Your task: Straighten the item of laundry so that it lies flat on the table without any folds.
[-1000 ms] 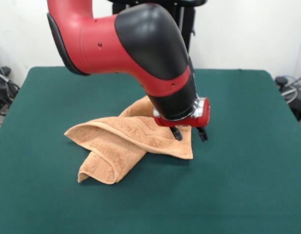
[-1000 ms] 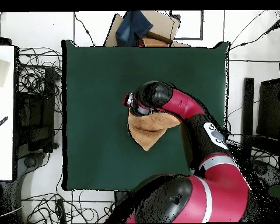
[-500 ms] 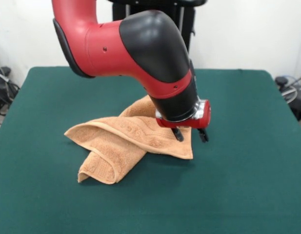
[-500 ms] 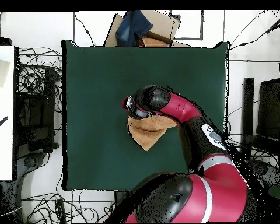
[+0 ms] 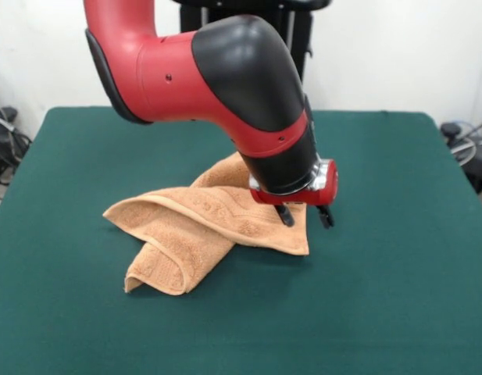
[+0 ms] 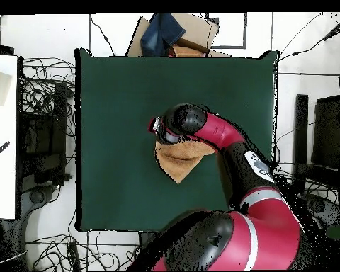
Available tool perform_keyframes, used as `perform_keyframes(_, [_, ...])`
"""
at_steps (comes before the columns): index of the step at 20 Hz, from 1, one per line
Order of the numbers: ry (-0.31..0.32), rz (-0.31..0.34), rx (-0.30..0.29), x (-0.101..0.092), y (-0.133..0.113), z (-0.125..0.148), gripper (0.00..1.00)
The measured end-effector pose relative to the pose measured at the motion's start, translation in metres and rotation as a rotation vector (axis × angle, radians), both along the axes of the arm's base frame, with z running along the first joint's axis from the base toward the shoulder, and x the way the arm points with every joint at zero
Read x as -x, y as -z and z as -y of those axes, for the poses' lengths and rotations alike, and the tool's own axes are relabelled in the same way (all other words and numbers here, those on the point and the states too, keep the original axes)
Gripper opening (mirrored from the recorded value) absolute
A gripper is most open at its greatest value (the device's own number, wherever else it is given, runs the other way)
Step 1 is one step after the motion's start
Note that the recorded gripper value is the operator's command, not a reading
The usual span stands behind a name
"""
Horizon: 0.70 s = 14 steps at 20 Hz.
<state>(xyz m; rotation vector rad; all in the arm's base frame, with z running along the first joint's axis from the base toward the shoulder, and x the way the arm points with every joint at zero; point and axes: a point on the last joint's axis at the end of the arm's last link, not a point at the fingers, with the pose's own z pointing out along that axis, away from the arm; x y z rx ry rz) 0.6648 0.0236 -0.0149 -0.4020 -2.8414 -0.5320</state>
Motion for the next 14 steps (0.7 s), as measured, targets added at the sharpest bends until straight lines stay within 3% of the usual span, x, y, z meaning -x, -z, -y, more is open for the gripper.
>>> perform_keyframes(6, [0.004, 0.006, 0.010, -0.005, 0.005, 0.003, 1.00])
perform_keyframes(10, [-0.011, -0.011, 0.058, -0.001, 0.008, 0.005, 1.00])
perform_keyframes(14, [-0.006, -0.078, 0.139, 0.013, 0.003, 0.003, 1.00])
